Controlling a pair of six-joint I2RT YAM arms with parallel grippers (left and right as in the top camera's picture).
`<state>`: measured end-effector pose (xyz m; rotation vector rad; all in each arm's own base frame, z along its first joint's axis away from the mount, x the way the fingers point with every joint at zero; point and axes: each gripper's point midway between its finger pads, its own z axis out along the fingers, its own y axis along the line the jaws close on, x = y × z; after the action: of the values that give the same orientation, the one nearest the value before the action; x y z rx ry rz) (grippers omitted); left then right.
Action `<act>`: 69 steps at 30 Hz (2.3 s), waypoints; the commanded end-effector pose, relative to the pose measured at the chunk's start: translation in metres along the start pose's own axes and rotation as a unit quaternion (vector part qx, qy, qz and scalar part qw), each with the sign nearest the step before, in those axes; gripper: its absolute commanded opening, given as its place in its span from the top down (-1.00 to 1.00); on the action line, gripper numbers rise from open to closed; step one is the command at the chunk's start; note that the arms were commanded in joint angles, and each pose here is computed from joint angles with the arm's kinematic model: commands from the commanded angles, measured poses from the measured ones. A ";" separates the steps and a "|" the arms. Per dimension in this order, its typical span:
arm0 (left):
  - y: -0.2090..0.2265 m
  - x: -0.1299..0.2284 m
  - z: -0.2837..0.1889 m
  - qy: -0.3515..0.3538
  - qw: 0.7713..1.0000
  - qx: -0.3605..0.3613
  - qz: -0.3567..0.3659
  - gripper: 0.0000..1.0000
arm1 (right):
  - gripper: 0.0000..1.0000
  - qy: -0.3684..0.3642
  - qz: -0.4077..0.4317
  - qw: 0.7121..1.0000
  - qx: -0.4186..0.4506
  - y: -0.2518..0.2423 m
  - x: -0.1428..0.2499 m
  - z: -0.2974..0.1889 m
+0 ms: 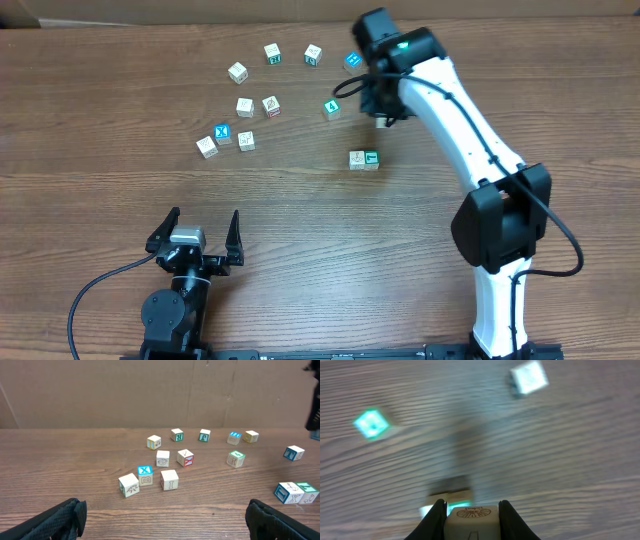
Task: Form a horizontal line
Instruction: 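Lift the white block and carry it right to the row, then lower the white block at the right end of the row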
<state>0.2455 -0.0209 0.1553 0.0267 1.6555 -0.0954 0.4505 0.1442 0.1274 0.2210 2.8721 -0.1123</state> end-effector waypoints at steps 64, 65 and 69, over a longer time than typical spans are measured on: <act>0.000 -0.001 0.000 -0.004 1.000 -0.001 0.010 -1.00 | 0.53 0.070 0.032 0.997 0.011 -0.037 0.042 0.082; 0.000 -0.001 0.000 -0.004 1.000 -0.001 0.010 -0.99 | 0.53 0.070 0.031 0.997 0.011 -0.037 0.042 0.083; 0.000 -0.001 0.000 -0.004 1.000 -0.001 0.010 -0.99 | 0.51 0.070 0.032 0.997 0.011 -0.037 0.044 0.086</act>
<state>0.2455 -0.0209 0.1551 0.0267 1.6559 -0.0954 0.4249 0.1073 0.0316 0.3397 3.0098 -0.1230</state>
